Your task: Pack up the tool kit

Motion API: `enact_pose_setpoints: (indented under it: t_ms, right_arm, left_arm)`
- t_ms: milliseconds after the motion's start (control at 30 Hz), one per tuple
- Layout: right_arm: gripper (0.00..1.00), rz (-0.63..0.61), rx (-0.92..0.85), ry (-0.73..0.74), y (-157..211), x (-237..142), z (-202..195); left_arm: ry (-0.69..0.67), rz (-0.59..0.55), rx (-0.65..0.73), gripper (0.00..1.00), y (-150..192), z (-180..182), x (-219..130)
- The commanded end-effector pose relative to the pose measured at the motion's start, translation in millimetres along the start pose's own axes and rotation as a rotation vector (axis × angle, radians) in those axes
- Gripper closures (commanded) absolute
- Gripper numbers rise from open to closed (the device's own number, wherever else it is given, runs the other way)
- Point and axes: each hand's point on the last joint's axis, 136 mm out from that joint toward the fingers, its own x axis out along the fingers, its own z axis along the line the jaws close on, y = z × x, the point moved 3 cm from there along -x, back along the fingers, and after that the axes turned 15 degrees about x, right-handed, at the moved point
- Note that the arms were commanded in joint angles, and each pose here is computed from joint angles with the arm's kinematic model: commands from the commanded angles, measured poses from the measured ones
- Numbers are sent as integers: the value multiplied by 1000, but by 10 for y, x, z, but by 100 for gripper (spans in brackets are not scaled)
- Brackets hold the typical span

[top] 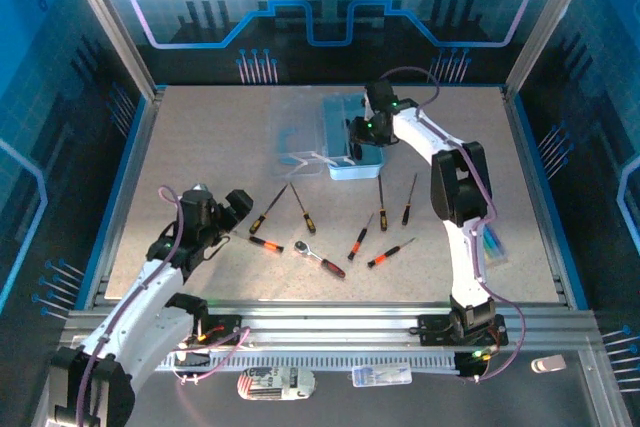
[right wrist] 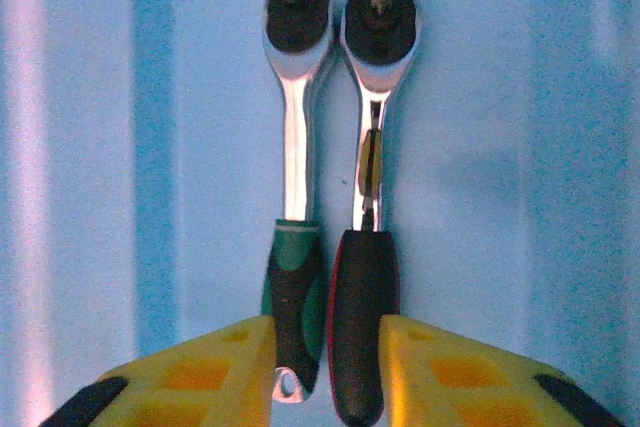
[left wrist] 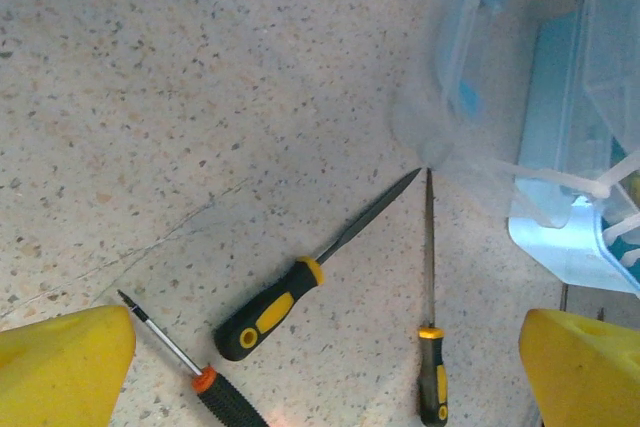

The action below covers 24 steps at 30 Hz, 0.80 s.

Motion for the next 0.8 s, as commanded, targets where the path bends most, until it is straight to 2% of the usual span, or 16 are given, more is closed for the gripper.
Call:
enact_pose_setpoints:
  t_ms: [0, 133, 367, 433, 533, 667, 767]
  right_arm:
    - [74, -84, 36, -10, -178, -332, 99]
    - [81, -97, 44, -2, -182, -371, 76]
    - [79, -177, -4, -19, -204, -723, -42]
    - [79, -156, -7, -63, -172, -730, -123]
    - [78, -103, 8, -118, -57, -657, -266]
    - [73, -72, 38, -118, 103, -550, -433]
    - [73, -44, 55, -142, 238, -461, -465]
  left_arm:
    - [-7, -28, 2, 1, -136, -56, -53]
    - [-6, -18, 2, 2, -154, -83, -47]
    - [18, -2, 51, 4, -192, -170, -73]
    - [32, 16, 67, 5, -203, -218, -59]
    - [54, 80, 109, 9, -202, -316, 31]
    - [50, 193, 184, 13, -173, -432, 210]
    - [54, 234, 244, 15, -112, -544, 350]
